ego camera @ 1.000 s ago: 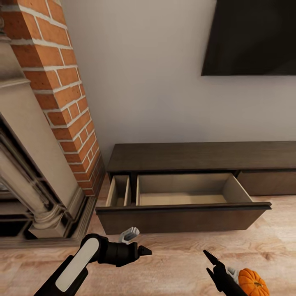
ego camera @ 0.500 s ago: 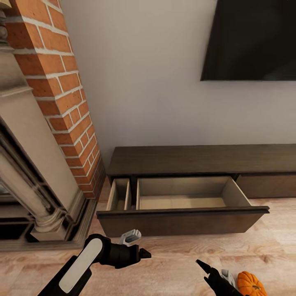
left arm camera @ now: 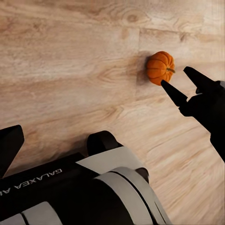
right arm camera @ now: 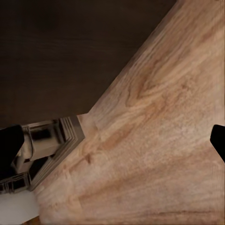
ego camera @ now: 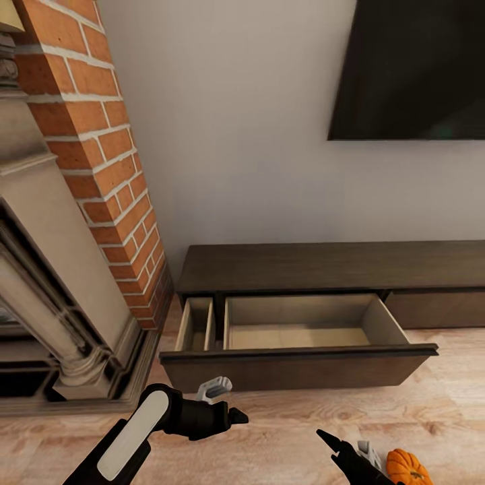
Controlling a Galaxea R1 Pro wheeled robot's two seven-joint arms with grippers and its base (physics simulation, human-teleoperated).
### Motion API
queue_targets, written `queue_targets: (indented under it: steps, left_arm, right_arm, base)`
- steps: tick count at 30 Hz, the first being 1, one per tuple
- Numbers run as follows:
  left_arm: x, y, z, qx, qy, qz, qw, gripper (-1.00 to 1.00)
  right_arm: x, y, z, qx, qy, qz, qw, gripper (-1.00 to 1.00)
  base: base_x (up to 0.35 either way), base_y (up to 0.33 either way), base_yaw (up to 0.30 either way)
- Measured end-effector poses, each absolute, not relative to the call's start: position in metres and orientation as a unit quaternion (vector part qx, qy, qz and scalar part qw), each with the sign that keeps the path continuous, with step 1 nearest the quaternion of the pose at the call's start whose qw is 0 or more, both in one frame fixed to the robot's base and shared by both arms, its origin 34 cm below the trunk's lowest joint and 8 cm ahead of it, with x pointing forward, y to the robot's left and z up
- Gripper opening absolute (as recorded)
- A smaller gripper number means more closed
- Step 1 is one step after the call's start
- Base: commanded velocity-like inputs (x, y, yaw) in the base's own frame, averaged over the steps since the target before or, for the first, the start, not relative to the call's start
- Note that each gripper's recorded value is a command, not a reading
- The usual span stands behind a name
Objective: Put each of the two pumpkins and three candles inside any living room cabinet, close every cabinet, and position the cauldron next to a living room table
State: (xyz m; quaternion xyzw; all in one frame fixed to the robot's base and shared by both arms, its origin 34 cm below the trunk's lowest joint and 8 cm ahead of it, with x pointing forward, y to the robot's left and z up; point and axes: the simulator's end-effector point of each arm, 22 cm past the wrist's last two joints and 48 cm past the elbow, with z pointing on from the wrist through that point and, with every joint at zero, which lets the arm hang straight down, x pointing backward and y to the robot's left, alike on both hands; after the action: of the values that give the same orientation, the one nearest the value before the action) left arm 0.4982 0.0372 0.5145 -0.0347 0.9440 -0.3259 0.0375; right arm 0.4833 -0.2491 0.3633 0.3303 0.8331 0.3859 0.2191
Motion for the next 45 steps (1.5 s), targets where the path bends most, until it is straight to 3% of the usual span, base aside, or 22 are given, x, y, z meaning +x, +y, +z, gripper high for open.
queue_targets:
  steps: [20, 27, 37, 45]
  left_arm:
    - [0.502, 0.034, 0.555, -0.03, 0.945, -0.325, 0.035, 1.0]
    - [0.506, 0.04, 0.563, -0.024, 0.951, -0.307, 0.041, 1.0]
    - [0.526, 0.061, 0.565, 0.003, 0.976, -0.199, 0.086, 1.0]
    - [0.531, 0.08, 0.563, -0.018, 0.985, -0.142, 0.093, 1.0]
  right_arm:
    - [0.478, -0.267, 0.38, 0.342, 0.862, 0.317, 0.199, 1.0]
    - [0.474, -0.297, 0.376, 0.347, 0.883, 0.238, 0.209, 1.0]
    - [0.412, -0.373, 0.359, 0.391, 0.911, 0.018, 0.125, 1.0]
    - [0.403, -0.39, 0.374, 0.394, 0.911, -0.025, 0.117, 1.0]
  base:
    - [0.0, 0.0, 0.0]
    - [0.0, 0.0, 0.0]
    - [0.0, 0.0, 0.0]
    - [0.0, 0.0, 0.0]
